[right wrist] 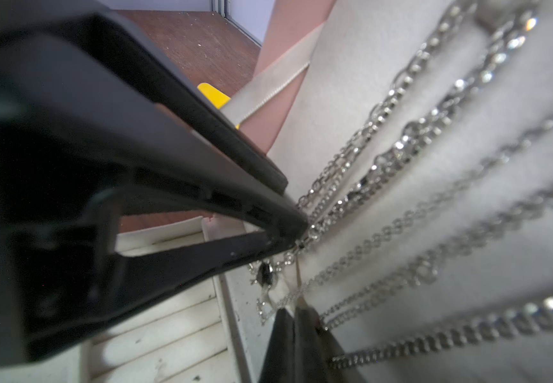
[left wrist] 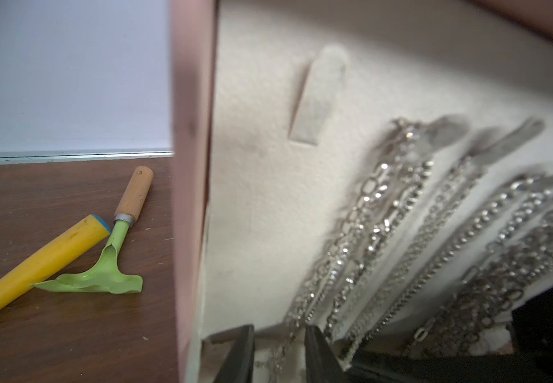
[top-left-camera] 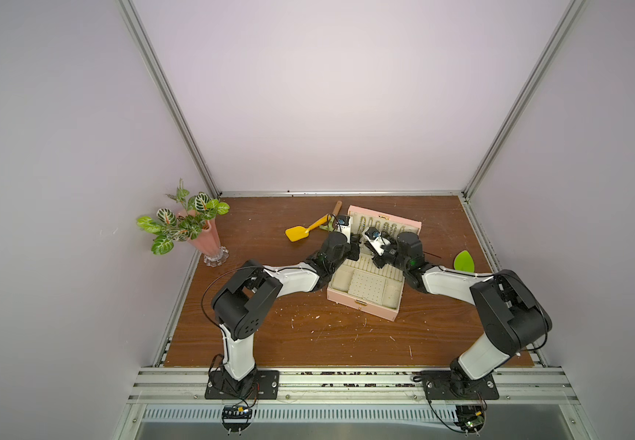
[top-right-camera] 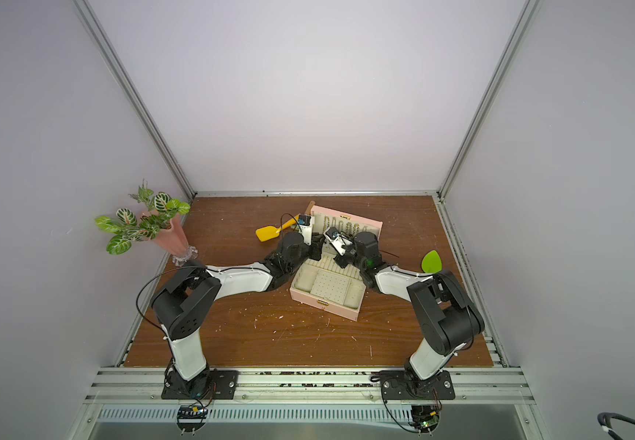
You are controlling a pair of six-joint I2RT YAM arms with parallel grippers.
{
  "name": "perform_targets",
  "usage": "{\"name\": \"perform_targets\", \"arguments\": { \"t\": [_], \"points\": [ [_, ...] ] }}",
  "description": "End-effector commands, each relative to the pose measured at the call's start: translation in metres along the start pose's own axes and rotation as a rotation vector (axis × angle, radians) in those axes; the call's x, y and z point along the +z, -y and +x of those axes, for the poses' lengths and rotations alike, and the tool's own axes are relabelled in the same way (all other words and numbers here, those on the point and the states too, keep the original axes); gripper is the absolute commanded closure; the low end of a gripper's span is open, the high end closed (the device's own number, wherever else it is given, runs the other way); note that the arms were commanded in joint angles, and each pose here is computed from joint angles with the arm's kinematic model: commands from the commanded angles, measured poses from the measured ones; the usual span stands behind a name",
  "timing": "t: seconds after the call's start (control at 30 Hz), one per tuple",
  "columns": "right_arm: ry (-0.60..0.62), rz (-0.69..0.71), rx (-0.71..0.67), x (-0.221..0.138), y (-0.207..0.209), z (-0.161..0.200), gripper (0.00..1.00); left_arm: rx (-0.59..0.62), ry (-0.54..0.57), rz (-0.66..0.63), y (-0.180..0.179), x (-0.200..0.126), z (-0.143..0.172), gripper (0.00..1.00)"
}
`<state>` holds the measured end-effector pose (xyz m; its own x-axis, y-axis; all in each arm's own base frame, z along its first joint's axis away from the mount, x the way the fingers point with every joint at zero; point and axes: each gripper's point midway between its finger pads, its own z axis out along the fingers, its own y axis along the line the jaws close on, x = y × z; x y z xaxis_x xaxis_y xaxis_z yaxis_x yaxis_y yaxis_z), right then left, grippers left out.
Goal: Put jewelry chain into jewelry box
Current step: Adjust the necklace in the storage slot.
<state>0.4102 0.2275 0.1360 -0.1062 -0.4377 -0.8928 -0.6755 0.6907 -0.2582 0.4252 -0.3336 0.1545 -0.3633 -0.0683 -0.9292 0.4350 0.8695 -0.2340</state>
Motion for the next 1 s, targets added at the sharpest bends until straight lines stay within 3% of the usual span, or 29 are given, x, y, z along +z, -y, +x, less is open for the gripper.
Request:
{"name": "perform_targets", "arguments": {
  "t": [0.0, 0.4, 0.97],
  "points": [
    [0.156, 0.035, -0.019, -0.007, 0.013, -0.042, 1.0, 0.02, 0.011, -0.004, 0.005, 0.007, -0.004, 0.74],
    [0.156, 0.04, -0.013, -0.009, 0.014, -0.04, 1.0, 0.029, 0.031, -0.008, 0.004, 0.001, -0.011, 0.99],
    [0.157, 0.04, -0.008, -0.01, 0.015, -0.039, 1.0, 0.0, 0.153, 0.077, 0.021, -0.024, -0.066, 0.99]
  ]
}}
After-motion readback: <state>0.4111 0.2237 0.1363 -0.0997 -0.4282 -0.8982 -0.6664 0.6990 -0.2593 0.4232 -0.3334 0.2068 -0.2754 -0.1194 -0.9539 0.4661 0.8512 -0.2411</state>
